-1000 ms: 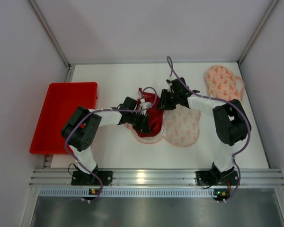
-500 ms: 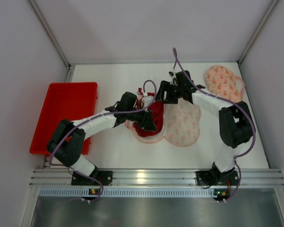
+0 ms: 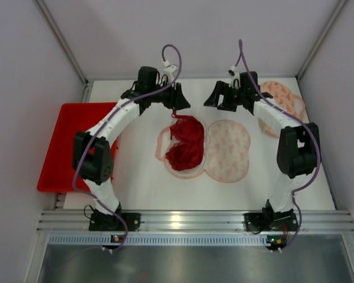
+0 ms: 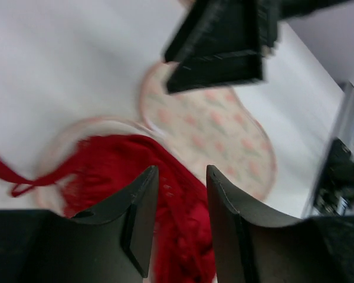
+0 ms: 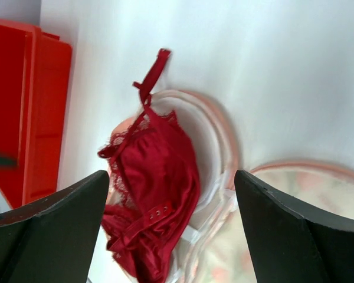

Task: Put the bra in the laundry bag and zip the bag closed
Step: Adjust the bra in the laundry bag.

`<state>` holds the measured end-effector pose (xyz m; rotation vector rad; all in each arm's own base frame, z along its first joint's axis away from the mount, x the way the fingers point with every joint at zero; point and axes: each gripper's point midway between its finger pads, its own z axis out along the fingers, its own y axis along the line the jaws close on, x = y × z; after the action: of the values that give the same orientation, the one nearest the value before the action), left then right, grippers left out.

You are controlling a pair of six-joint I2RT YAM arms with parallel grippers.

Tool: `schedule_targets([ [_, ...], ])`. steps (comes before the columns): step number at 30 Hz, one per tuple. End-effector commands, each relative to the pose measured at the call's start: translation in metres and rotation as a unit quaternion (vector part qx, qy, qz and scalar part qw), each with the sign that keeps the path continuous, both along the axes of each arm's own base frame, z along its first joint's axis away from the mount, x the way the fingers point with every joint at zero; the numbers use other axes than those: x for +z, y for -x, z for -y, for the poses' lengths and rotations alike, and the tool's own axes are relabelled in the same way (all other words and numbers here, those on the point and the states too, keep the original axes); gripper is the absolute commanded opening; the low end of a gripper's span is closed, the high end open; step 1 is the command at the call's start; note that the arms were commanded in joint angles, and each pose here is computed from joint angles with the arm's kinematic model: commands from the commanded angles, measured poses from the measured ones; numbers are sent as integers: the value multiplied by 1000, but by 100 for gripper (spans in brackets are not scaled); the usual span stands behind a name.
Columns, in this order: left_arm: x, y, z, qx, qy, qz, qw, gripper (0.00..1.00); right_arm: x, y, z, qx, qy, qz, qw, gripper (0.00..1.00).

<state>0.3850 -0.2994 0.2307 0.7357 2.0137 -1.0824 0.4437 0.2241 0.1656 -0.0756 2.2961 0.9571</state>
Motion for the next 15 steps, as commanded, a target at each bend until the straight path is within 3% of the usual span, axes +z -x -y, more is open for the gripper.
schedule_targets([
  [1,-25,-56,-24,62,-32,-16,997,44,-14,-4,0,33,7,-4,999,88],
  [9,-80,-149,-63,187,-36,-57,980,46,-46,7,5,41,10,-28,999,88],
  [15,-110,-170,-66,226,-53,-60,971,50,-45,15,12,41,7,-33,999,88],
])
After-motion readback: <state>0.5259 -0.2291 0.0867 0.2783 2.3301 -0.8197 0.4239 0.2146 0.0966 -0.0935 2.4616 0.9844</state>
